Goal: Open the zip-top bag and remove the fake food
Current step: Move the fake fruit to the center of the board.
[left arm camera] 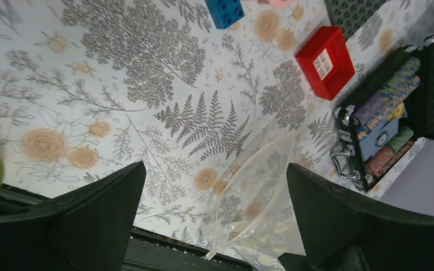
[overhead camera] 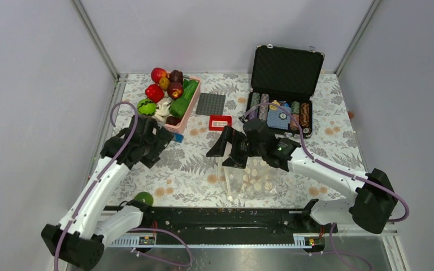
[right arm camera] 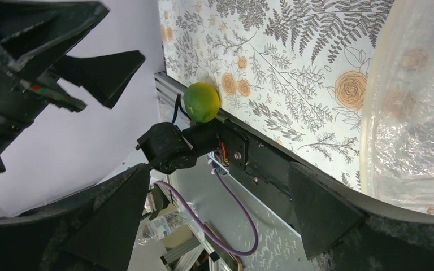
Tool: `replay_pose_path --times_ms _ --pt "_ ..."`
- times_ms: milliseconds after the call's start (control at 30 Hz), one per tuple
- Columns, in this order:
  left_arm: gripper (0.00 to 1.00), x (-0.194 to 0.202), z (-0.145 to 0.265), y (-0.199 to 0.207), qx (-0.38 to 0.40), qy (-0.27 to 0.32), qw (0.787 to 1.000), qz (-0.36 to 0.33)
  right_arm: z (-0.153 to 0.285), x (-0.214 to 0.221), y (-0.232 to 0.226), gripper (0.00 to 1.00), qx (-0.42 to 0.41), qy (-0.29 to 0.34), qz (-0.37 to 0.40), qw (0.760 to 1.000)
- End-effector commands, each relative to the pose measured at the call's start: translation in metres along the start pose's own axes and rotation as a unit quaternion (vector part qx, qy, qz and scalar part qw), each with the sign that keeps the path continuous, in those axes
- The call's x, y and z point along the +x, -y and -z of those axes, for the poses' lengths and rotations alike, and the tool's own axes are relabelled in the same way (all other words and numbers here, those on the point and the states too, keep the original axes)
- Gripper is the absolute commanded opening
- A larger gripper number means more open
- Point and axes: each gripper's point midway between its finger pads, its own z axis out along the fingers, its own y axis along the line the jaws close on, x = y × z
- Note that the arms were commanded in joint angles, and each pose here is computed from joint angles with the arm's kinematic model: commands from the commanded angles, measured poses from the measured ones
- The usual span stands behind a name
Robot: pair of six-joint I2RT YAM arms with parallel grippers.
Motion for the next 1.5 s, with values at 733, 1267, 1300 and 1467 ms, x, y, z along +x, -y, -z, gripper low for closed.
replay_pose_path --times_ms 733,1267,1300,1467 --pt "0.98 -0.016 -0.002 -0.204 -0.318 0.033 0.937 0.138 0.002 0.004 -0.029 1.00 -0.105 -0.018 -0.012 0.994" --pt "0.98 0.051 -0.026 -0.157 -0.264 -0.032 0.960 0.087 0.001 -0.001 -0.025 1.00 -0.112 -0.018 -0.027 0.993" --pt "0.98 0.055 -0.026 -0.151 -0.255 -0.034 0.963 0.081 0.000 -0.001 -0.025 1.00 -0.111 -0.017 -0.027 0.993" --pt "0.98 0.080 -0.027 -0.108 -0.221 -0.054 0.973 0.036 -0.002 0.000 -0.025 1.00 -0.116 -0.022 -0.034 0.992"
